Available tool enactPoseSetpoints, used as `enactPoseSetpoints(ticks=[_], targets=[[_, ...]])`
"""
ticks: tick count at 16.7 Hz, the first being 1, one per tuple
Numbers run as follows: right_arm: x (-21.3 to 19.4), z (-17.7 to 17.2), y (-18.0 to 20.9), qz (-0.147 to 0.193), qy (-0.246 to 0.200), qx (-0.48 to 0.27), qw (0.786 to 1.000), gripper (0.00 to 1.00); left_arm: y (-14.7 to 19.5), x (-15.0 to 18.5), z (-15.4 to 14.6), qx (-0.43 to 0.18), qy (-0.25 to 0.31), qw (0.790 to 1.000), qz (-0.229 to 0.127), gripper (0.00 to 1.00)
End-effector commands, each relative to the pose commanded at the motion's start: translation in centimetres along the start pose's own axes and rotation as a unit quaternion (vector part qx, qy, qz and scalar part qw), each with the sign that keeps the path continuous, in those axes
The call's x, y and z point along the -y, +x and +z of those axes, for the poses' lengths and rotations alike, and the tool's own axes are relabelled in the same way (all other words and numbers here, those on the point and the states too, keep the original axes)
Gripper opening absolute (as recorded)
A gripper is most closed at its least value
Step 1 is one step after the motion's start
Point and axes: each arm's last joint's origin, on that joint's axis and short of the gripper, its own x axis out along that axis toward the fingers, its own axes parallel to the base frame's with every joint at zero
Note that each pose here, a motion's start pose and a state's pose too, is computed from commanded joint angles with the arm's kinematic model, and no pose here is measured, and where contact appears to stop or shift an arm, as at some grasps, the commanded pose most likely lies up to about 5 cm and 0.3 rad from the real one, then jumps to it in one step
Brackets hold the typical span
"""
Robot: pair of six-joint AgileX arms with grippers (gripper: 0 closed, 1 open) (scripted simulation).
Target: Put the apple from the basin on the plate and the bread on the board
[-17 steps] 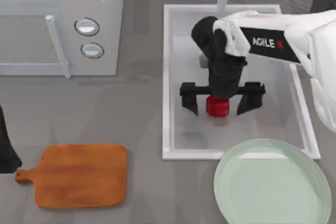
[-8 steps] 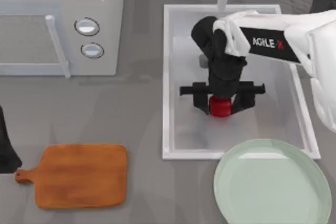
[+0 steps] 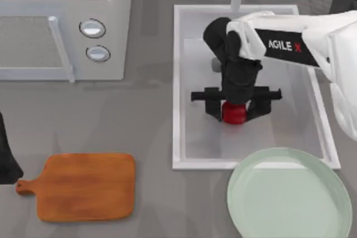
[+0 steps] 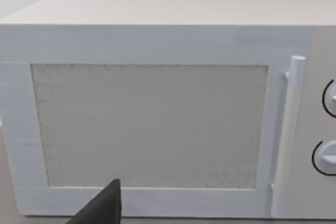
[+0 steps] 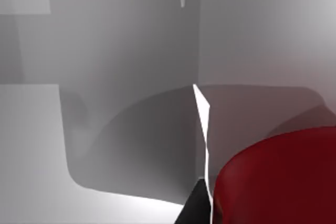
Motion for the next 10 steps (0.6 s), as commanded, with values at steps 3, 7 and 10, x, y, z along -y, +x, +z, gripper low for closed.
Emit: enactPoseSetpoints(ticks=[3,7,10], targets=[[0.1,0.4,-2.6,0.000,-0.002,0.022,1.000,0.00,0.0,0.0,0.0,0.000,0.000,1.000,0.000,1.00],[-0.1,0.7,-5.2,0.001,-0.002,0.024,1.000,0.00,0.0,0.0,0.0,0.000,0.000,1.000,0.000,1.00],[-0.1,0.6,-9.2,-0.003,-0.002,0.015,1.000,0.00,0.0,0.0,0.0,0.000,0.000,1.000,0.000,1.00]])
